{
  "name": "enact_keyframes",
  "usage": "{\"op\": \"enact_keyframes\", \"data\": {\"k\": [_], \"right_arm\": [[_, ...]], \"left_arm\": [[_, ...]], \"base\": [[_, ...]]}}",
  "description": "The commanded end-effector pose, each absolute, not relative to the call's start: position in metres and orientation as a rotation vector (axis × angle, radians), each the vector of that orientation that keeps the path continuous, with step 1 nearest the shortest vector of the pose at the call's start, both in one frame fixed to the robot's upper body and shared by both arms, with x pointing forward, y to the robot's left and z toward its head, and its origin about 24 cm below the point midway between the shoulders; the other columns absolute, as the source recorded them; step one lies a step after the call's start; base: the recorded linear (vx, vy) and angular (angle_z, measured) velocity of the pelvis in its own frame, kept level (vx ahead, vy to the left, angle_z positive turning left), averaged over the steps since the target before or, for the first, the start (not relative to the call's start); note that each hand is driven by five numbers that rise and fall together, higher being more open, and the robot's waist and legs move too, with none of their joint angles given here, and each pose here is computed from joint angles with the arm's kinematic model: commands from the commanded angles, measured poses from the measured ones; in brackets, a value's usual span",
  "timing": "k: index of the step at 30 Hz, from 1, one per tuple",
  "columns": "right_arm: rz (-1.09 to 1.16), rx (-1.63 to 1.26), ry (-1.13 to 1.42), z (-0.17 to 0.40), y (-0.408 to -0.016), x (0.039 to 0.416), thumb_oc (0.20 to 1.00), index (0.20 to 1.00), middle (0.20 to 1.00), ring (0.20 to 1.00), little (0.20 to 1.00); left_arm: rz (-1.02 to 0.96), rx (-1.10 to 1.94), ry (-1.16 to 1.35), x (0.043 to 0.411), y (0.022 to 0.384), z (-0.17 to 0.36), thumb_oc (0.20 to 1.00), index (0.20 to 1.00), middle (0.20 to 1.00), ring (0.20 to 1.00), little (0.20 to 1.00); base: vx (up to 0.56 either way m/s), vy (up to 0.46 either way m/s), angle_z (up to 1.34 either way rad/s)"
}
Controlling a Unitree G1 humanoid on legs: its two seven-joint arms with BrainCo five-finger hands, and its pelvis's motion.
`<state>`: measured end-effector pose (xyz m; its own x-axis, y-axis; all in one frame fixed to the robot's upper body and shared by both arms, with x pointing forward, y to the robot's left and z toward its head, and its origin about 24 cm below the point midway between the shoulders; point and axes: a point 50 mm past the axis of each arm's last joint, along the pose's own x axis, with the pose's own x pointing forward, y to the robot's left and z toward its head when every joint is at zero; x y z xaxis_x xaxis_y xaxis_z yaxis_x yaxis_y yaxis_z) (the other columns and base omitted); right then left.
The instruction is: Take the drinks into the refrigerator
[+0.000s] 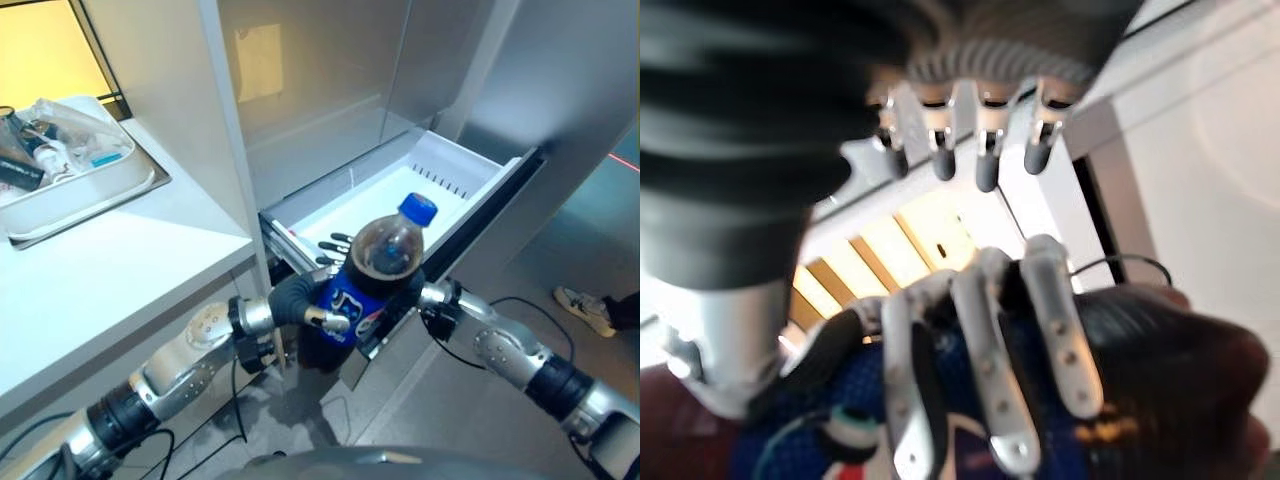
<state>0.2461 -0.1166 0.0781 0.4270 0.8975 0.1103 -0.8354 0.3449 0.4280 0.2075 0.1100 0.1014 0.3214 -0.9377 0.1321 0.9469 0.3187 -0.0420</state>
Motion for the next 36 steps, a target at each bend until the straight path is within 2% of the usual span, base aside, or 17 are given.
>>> {"op": "enact_keyframes", "data": {"k": [1,9,20,30,36], "right_arm": [[1.254,0.475,-0.03,0.113,-0.105,0.244,1.0,1.0,1.0,1.0,1.0],[1.045,0.52,-0.111,0.107,-0.141,0.251,1.0,1.0,1.0,1.0,1.0],[0.872,0.537,-0.175,0.103,-0.169,0.253,1.0,1.0,1.0,1.0,1.0],[0.94,0.511,-0.175,0.108,-0.165,0.246,1.0,1.0,1.0,1.0,1.0],[1.053,0.46,-0.253,0.133,-0.158,0.236,1.0,1.0,1.0,1.0,1.0]], "left_arm": [[-1.266,-0.139,-0.31,0.223,0.096,0.138,0.2,0.2,0.2,0.2,0.2],[-1.231,-0.183,-0.308,0.222,0.102,0.136,0.2,0.2,0.2,0.2,0.2],[-1.195,-0.209,-0.3,0.221,0.109,0.133,0.2,0.2,0.2,0.2,0.2],[-1.191,-0.216,-0.296,0.221,0.11,0.131,0.2,0.2,0.2,0.2,0.2],[-1.172,-0.207,-0.302,0.22,0.113,0.131,0.2,0.2,0.2,0.2,0.2]], "base": [[0.0,0.0,0.0],[0.0,0.0,0.0],[0.0,0.0,0.0],[0.0,0.0,0.0],[0.0,0.0,0.0]]}}
